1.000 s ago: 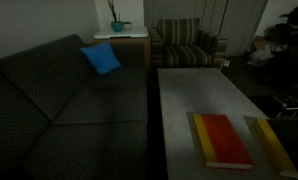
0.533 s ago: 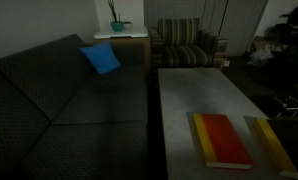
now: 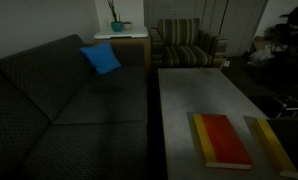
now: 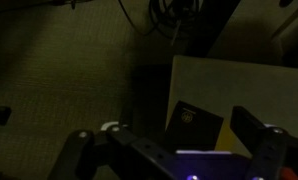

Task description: Move the black book closer to the red book

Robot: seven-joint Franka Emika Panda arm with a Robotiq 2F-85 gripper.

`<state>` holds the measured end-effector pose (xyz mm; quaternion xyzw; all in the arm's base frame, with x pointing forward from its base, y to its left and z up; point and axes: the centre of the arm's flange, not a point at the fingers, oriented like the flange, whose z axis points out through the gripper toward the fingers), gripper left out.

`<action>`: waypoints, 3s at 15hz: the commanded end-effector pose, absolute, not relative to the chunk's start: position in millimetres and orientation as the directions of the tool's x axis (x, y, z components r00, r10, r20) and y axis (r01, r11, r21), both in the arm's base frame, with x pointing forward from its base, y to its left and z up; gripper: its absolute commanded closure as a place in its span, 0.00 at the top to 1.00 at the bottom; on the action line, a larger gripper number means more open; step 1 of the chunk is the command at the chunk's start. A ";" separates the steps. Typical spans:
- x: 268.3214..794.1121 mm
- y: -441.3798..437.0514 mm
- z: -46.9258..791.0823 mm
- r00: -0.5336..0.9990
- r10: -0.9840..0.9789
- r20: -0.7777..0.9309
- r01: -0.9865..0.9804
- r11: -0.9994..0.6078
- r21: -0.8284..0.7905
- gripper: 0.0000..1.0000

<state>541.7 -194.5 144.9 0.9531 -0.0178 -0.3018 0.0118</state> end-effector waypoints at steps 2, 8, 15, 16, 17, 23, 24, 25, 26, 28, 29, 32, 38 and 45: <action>608.2 -251.3 85.8 0.880 -0.161 -0.448 -0.158 -0.986 0.045 1.00; 586.2 -259.9 68.9 0.867 -0.191 -0.460 -0.201 -0.979 0.027 1.00; 592.2 -256.1 72.8 0.872 -0.186 -0.452 -0.197 -0.980 0.022 1.00; 592.2 -256.1 72.8 0.872 -0.186 -0.452 -0.197 -0.980 0.022 1.00; 592.2 -256.1 72.8 0.872 -0.186 -0.452 -0.197 -0.980 0.022 1.00; 571.3 -271.7 69.4 0.890 -0.113 -0.441 -0.111 -0.993 0.030 1.00; 569.2 -276.9 67.4 0.890 -0.088 -0.447 -0.077 -0.996 0.042 1.00; 569.7 -283.3 63.3 0.888 -0.070 -0.455 -0.050 -0.997 0.056 1.00; 571.7 -291.6 57.5 0.881 -0.079 -0.467 -0.044 -0.995 0.086 1.00; 577.0 -315.0 42.5 0.882 -0.104 -0.460 -0.059 -0.992 0.112 1.00; 579.1 -323.2 36.5 0.886 -0.118 -0.449 -0.069 -0.990 0.125 1.00; 591.9 -350.2 8.8 0.924 -0.130 -0.359 -0.091 -0.988 0.123 1.00; 594.8 -348.0 -7.1 0.941 -0.147 -0.306 -0.123 -0.988 0.096 1.00; 610.6 -335.9 -19.7 0.942 -0.150 -0.300 -0.121 -0.986 0.114 1.00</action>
